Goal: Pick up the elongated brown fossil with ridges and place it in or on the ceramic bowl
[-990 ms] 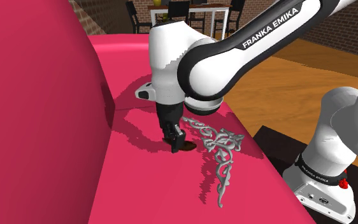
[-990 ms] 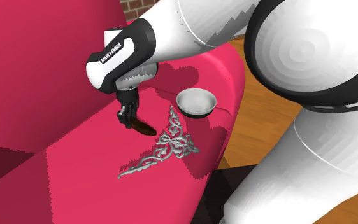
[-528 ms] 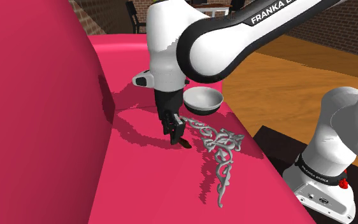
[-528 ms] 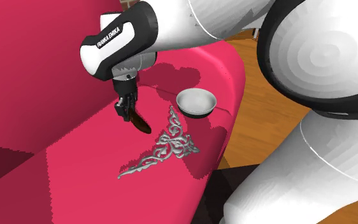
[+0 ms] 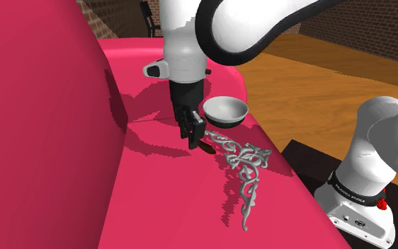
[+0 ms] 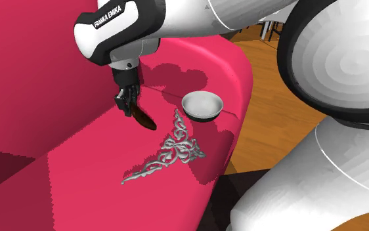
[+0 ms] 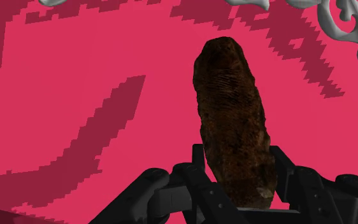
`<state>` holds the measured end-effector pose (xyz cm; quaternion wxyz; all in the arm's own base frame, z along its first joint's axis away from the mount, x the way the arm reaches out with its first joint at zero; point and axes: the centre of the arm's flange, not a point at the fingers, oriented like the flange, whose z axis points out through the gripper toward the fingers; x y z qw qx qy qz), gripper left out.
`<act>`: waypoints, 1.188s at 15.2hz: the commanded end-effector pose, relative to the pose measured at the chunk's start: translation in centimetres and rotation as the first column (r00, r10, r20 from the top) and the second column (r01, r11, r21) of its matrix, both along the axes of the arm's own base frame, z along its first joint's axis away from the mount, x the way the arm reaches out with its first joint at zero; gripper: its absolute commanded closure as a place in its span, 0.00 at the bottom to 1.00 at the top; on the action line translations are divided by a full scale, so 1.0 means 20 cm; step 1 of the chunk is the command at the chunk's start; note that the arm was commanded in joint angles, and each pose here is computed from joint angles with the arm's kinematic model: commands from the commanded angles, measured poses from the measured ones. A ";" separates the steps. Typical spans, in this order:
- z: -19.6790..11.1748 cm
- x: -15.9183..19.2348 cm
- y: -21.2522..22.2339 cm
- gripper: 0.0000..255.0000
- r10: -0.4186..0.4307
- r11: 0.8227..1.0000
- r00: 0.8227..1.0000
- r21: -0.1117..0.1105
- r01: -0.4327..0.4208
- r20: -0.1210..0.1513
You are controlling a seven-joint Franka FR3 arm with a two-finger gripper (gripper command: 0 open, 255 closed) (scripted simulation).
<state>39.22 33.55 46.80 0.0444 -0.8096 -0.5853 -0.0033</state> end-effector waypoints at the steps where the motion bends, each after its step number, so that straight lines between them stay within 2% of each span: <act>1: 0.05 0.00 0.00 1.00 0.000 1.000 1.000 0.000 0.000 0.000; 3: 0.10 0.00 0.00 1.00 0.000 1.000 1.000 0.000 0.000 0.000; 18: 0.14 0.36 -0.92 1.00 0.000 1.000 1.000 0.000 0.000 0.000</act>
